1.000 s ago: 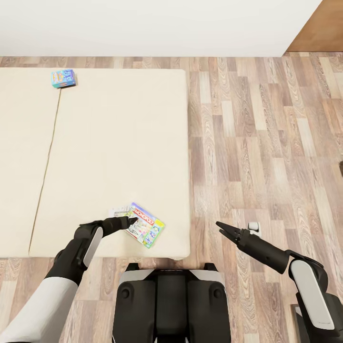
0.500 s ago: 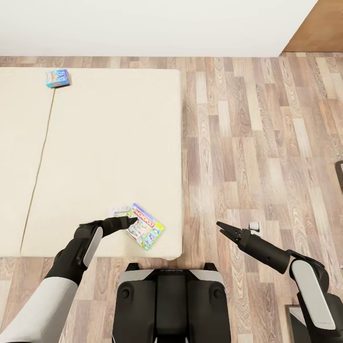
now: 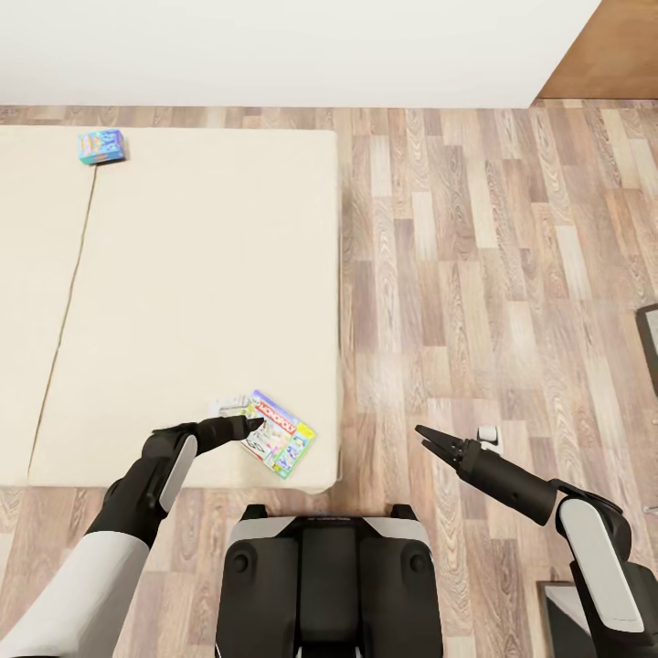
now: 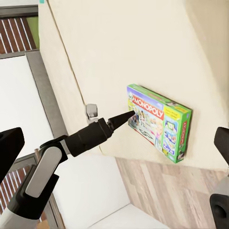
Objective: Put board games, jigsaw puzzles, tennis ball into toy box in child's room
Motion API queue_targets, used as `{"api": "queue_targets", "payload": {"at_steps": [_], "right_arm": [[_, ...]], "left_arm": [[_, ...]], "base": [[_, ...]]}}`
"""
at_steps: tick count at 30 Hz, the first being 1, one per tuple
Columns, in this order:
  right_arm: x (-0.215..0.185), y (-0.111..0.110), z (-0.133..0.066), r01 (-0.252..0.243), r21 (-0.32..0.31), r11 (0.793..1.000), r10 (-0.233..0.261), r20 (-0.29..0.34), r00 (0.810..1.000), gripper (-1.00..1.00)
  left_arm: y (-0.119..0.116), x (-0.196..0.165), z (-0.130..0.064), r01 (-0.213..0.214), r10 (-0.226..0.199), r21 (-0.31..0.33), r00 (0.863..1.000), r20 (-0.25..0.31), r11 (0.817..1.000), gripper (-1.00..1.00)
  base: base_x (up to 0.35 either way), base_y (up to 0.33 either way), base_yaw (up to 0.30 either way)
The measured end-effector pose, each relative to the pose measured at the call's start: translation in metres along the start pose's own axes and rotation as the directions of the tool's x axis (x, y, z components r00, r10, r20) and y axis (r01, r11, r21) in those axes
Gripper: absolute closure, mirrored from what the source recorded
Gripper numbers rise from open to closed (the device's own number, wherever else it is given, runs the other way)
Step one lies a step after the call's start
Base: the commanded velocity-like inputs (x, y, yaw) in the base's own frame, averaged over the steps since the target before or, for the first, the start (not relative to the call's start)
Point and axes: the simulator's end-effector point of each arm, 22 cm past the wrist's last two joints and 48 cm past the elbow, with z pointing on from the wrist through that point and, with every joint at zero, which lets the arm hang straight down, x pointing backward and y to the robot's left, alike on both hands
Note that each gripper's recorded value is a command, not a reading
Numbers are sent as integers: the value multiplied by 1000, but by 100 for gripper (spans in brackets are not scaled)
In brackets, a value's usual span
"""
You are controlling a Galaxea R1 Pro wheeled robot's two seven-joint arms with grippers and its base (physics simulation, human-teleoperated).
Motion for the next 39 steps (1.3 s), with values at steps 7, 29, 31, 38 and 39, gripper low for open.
{"api": "queue_targets", "payload": {"at_steps": [7,29,31,38,39], "right_arm": [[0,0,0,0,1,1000,0,0,1000,-100],[0,0,0,-1,1,1000,1,1,1000,-100],[0,-1,0,0,1,1000,0,1,1000,-100],[-1,0,-1,0,1,1000,0,1,1000,-100],[-1,0,-1,0,1,1000,0,1,1000,-100]], "left_arm": [[0,0,0,1,-1,0,1000,-2,1000,-100],[-1,0,0,1,-1,2,1000,-1,1000,-100],[-1,0,0,1,-1,2,1000,-1,1000,-100],[-1,0,0,0,0,1,1000,-1,1000,-100],[-1,0,0,0,0,1,1000,-1,1000,-100]], "base": [[-2,-141,0],[0,-8,0],[0,0,0],[0,0,0],[0,0,0]]}}
